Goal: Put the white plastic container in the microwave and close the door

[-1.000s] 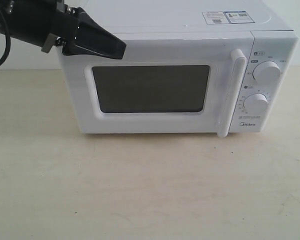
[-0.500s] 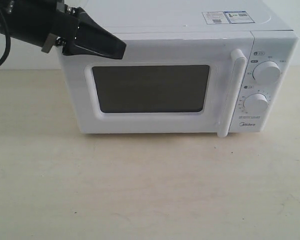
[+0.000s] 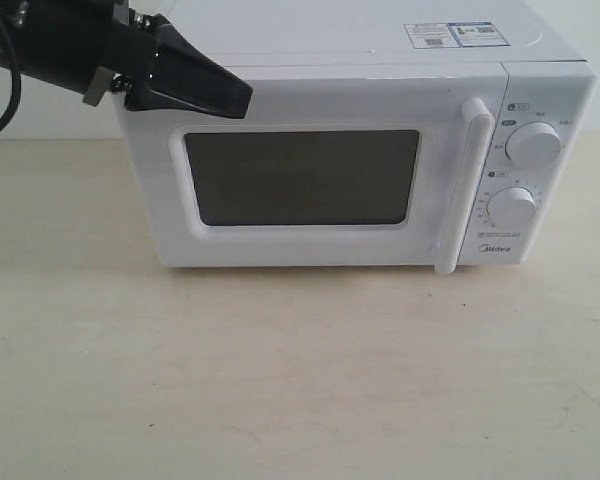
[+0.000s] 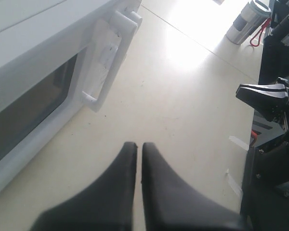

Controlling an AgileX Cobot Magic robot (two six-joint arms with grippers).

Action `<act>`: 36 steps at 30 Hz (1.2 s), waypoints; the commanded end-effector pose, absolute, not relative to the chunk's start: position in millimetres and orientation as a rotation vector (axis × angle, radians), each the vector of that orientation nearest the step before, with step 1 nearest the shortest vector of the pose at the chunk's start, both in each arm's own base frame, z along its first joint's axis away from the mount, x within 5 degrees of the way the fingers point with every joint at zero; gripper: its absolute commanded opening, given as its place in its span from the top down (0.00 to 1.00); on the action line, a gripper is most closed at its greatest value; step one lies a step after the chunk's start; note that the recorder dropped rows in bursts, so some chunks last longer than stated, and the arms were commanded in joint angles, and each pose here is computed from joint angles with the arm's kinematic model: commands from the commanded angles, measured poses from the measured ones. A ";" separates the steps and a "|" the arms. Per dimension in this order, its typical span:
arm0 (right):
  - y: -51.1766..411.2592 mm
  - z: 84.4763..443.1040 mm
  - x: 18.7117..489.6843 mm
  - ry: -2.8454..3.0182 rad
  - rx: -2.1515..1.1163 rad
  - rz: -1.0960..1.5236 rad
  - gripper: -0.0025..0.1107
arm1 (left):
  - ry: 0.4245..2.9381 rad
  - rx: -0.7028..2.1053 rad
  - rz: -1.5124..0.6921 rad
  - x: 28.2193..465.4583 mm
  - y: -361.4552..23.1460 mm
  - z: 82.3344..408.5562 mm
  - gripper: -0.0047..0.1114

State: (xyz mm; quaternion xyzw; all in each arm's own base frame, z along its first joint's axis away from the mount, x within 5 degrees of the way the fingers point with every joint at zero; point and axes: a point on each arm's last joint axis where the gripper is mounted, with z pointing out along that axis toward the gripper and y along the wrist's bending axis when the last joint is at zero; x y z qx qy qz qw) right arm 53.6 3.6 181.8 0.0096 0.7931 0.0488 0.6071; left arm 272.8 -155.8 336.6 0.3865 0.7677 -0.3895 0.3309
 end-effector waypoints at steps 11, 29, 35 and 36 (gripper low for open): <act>3.2 182.5 53.5 1.825 0.021 0.105 0.98 | 1.987 1.013 -1.028 271.3 -157.0 340.7 0.92; 3.2 182.5 53.5 1.825 0.021 0.105 0.98 | 1.987 1.011 -1.025 271.6 -157.0 340.7 0.92; 3.2 182.5 53.5 1.825 0.021 0.105 0.98 | 1.950 0.970 -1.037 249.4 -150.5 368.4 0.92; 3.2 182.5 53.5 1.825 0.021 0.105 0.98 | 1.939 0.978 -1.014 243.5 -148.0 374.1 0.92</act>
